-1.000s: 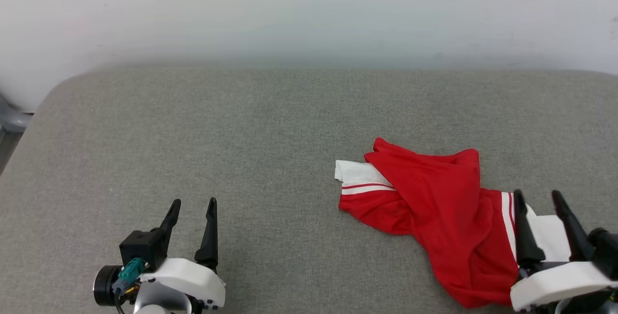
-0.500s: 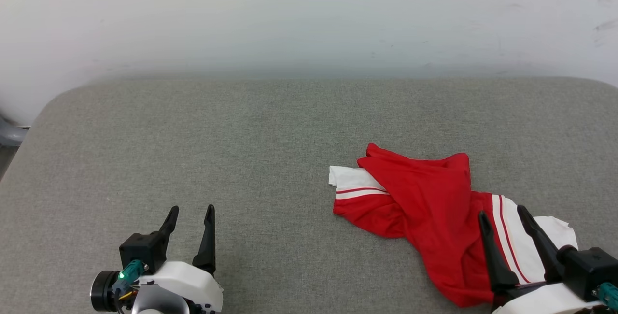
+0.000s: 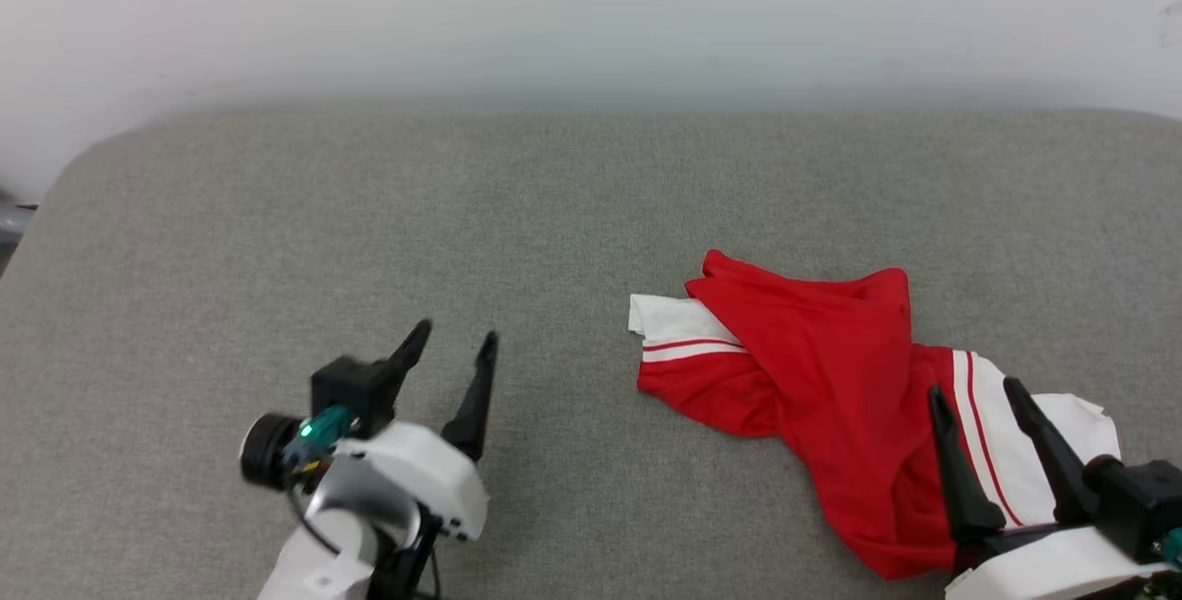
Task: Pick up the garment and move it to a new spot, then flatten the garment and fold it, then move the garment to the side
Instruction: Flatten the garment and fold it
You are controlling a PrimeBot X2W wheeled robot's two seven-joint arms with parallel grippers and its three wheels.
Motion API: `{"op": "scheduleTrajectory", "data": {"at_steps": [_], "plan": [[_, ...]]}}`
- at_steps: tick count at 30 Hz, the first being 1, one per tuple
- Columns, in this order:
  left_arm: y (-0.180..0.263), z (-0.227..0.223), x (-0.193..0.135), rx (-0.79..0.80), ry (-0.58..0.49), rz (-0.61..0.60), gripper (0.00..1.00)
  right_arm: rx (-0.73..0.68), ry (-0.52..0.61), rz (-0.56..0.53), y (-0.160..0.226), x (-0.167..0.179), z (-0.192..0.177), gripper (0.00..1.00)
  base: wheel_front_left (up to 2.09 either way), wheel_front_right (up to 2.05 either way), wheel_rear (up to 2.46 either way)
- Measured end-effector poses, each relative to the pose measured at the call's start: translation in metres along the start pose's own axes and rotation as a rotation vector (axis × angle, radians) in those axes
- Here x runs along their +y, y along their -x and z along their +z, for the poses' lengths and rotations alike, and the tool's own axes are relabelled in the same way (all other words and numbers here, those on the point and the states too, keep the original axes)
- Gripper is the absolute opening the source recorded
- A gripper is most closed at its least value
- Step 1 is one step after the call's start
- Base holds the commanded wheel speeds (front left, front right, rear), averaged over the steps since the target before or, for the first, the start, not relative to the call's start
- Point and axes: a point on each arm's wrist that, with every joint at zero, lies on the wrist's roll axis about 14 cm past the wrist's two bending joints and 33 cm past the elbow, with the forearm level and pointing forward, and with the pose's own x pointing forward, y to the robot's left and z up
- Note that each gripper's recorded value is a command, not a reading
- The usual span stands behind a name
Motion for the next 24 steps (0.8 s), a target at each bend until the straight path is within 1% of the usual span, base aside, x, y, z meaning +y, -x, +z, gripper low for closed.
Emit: {"op": "scheduleTrajectory", "data": {"at_steps": [4, 10, 15, 19, 24], "plan": [[-0.025, -0.002, -0.024, 0.068, -0.011, -0.103, 1.00, 0.004, 0.000, -0.010, -0.009, -0.004, -0.002, 1.00, 0.00, 0.00, 0.00], [-0.054, -0.027, -0.063, 0.261, -0.017, -0.258, 1.00, 0.016, 0.009, -0.027, -0.022, -0.011, -0.006, 1.00, 0.00, 0.00, 0.00], [-0.068, -0.052, -0.092, 0.412, -0.068, -0.391, 1.00, 0.044, 0.009, -0.043, -0.033, -0.018, -0.018, 1.00, 0.00, 0.00, 0.00], [-0.072, -0.078, -0.100, 0.543, -0.130, -0.463, 1.00, 0.071, 0.005, -0.056, -0.037, -0.023, -0.029, 1.00, 0.00, 0.00, 0.00], [-0.075, -0.108, -0.106, 0.693, -0.197, -0.521, 1.00, 0.101, -0.014, -0.075, -0.041, -0.029, -0.042, 1.00, 0.00, 0.00, 0.00]]}}
